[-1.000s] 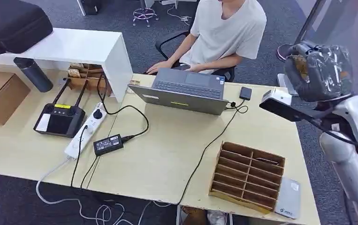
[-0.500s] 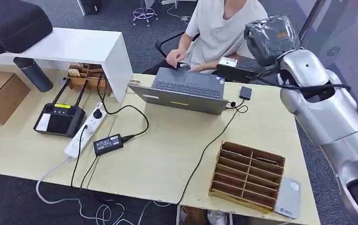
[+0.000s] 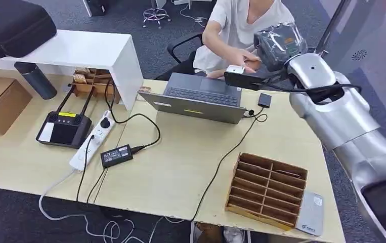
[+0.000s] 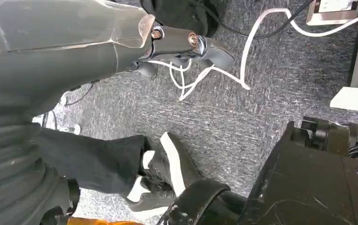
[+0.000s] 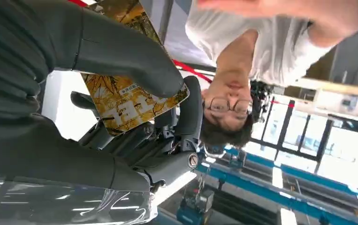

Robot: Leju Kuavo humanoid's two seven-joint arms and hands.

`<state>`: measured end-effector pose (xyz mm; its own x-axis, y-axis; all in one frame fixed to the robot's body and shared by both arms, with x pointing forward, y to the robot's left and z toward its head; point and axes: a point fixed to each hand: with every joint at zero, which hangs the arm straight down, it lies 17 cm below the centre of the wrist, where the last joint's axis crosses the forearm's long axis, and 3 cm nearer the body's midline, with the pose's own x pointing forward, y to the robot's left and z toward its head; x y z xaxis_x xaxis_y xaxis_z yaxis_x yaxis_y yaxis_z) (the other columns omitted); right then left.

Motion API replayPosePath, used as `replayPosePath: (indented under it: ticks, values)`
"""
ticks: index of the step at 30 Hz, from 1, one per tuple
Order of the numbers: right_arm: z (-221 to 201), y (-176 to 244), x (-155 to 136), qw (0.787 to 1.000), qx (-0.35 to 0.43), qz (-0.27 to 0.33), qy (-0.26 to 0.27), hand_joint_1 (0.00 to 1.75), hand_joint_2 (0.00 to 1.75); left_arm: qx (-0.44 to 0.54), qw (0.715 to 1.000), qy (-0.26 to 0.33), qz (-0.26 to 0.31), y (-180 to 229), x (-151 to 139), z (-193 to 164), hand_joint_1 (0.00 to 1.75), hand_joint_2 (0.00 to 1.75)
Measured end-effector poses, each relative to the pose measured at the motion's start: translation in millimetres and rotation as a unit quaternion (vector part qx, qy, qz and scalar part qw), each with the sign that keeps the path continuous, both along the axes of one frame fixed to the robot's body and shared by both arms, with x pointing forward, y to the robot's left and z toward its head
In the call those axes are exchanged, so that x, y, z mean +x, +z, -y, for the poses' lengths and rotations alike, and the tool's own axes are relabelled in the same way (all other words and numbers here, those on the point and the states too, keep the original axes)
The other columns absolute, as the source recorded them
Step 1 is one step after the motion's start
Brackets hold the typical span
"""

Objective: Pass the card to the sensor for recognition and then transmit it.

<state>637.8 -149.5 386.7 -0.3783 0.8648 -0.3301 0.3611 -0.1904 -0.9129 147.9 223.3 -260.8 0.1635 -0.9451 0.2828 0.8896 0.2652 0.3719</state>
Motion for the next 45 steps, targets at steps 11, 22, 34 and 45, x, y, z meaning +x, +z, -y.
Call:
replayPosePath:
  ticks: [11, 22, 34, 45]
  values:
    - [-38, -32, -2, 0.999, -0.017, -0.032, 0.013, 1.75, 1.75, 0.011, 0.999, -0.043, 0.009, 1, 4, 7, 0.00, 1.75]
    - [-41, -43, -2, 0.999, -0.012, -0.048, 0.013, 0.00, 1.75, 0.009, 0.998, -0.064, 0.004, 1, -1, 10, 0.00, 1.75]
    - [-39, -47, -2, 0.999, -0.009, -0.052, 0.011, 0.00, 1.75, 0.011, 0.998, -0.060, 0.006, 1, 0, 10, 0.00, 1.75]
    - [-29, -52, 1, 0.999, -0.004, -0.054, 0.003, 0.00, 1.75, 0.010, 0.999, -0.052, 0.005, 1, -1, 9, 0.00, 1.75]
